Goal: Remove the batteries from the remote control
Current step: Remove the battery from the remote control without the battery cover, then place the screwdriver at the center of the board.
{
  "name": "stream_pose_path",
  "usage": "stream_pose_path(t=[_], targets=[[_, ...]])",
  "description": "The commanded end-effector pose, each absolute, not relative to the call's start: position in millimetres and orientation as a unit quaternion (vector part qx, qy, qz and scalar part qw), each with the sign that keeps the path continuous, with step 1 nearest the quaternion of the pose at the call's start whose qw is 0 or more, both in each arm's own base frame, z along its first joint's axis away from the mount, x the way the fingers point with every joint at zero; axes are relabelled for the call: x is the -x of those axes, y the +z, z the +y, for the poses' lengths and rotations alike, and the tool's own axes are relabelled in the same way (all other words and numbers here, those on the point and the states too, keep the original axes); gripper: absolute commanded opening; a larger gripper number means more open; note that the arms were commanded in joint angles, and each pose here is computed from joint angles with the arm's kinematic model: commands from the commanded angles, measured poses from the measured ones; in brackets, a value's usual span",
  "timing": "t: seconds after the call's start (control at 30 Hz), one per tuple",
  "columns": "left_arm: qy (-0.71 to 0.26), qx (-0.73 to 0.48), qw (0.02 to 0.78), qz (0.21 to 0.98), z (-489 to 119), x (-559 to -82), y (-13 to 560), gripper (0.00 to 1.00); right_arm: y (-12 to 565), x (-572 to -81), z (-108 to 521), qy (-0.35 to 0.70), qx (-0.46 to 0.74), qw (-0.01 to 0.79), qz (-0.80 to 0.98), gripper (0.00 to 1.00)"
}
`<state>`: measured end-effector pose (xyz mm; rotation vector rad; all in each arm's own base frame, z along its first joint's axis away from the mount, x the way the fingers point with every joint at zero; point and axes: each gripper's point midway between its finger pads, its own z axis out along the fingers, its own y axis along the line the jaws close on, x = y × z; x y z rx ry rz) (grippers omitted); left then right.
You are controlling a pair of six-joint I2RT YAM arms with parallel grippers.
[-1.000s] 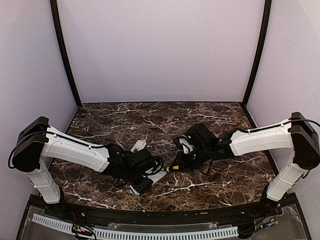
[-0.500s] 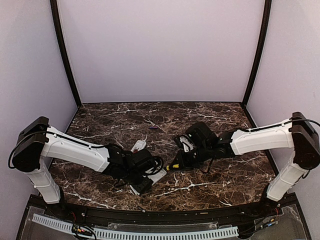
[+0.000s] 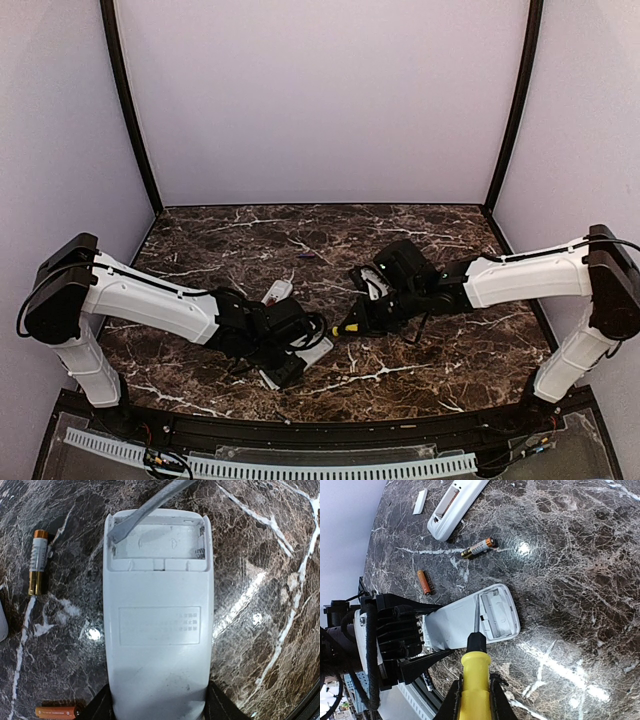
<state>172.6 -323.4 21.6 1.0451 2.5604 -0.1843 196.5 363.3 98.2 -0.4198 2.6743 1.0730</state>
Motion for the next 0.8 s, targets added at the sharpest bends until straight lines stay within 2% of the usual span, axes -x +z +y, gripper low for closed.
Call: stream_pose_path(t=[0.0,0.17,0.33,0.47,0.57,0.77], targets=[[-0.039,-0.371,0.180,0.910,-314.3,-177.0,13.6,0.42,115.5,-205.8,369.4,0.385,0.140,0.139,0.902,0.00],[-0.054,-0.361,0.190,0.912,-324.9,-181.5,23.8,0.49,120.0,-207.6,365.8,0.382,0.137,0.151,0.902,0.00],[-0.071,-0.349,0.206,0.911,-336.0,-187.1,38.9,0.67,131.2,-212.3,356.7,0.377,0.124,0.180,0.900,0.00],[-0.088,-0.338,0.220,0.911,-344.0,-191.7,56.1,0.78,139.2,-218.5,341.4,0.365,0.104,0.211,0.901,0.00],[-0.105,-0.331,0.223,0.911,-347.8,-192.8,68.4,0.83,142.1,-222.3,326.1,0.349,0.081,0.230,0.905,0.00],[-0.168,-0.282,0.229,0.916,-339.0,-207.2,111.8,0.84,137.1,-226.9,297.2,0.336,0.043,0.251,0.907,0.00]])
